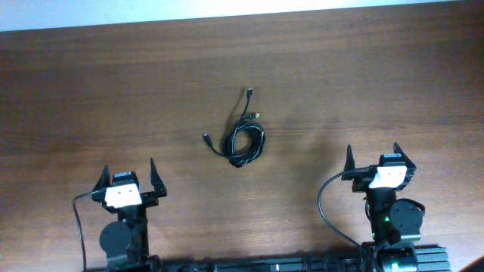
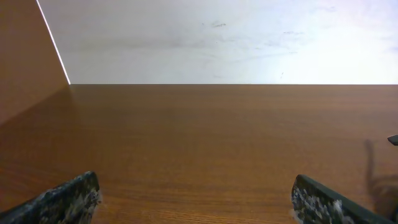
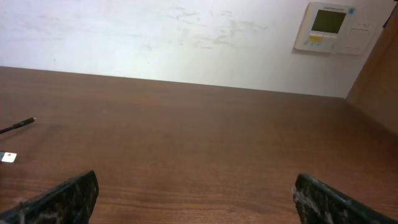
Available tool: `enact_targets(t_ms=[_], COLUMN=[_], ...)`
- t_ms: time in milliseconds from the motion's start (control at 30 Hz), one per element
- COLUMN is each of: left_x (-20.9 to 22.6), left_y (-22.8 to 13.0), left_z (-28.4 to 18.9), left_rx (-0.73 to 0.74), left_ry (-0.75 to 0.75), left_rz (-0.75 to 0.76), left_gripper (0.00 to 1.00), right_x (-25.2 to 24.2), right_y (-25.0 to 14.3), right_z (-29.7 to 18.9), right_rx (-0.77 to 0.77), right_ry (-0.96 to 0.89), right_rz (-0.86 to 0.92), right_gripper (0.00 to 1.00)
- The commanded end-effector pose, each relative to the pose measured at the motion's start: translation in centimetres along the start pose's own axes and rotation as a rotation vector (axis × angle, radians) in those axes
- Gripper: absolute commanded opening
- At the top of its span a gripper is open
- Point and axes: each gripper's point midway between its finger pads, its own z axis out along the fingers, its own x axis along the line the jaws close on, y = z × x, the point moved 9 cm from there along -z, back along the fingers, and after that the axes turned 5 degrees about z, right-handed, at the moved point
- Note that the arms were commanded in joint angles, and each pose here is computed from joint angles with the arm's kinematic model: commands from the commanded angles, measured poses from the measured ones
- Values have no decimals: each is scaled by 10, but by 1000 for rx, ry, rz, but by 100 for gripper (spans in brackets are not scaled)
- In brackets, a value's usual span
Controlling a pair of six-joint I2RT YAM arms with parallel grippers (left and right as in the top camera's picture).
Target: Untangle cables
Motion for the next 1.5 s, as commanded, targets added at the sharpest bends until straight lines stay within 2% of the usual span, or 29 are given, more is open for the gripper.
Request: enact_targets(t_ms=[0, 467, 500, 533, 567, 600, 767, 867, 900, 1033, 1133, 1267, 1467], left_x=[-1, 2, -1, -9, -11, -11, -4, -1, -2, -11, -42, -103, -166], left_y=[-2, -1, 1, 5, 8, 11, 56, 94, 113, 152, 168, 158, 89], left_z=[0, 0, 0, -1, -2, -2, -1, 16, 30, 70, 102, 137, 167], left_rx=[-3, -7, -21, -56, -62, -60, -52, 23, 95, 367, 560, 672, 860], left_ry=[-8, 24, -16, -116, -146, -148, -150, -199, -254, -422, -582, -767, -887], left_rz=[19, 18, 18, 20, -11, -50, -54, -61, -60, -99, -3, 107, 158], left_gripper=[99, 99, 99, 99, 99, 99, 99, 99, 99, 99, 99, 99, 100], right_x=[0, 0, 0, 0, 0, 0, 0, 0, 0, 0, 0, 0, 0], right_y=[-1, -2, -2, -2, -2, -2, -2, -2, -2, -2, -2, -2, -2], right_z=[0, 0, 0, 0, 0, 0, 0, 0, 0, 0, 0, 0, 0], right_rx=[-4, -3, -3, -3, -3, -3, -3, -3, -3, -3, -3, -3, -3], right_ry=[-8, -8, -8, -8, -8, -8, -8, -8, -8, -8, -8, -8, -8], right_rz=[1, 1, 1, 1, 1, 1, 1, 1, 1, 1, 1, 1, 1], right_gripper=[99, 98, 99, 99, 99, 98, 99, 99, 99, 99, 99, 99, 99])
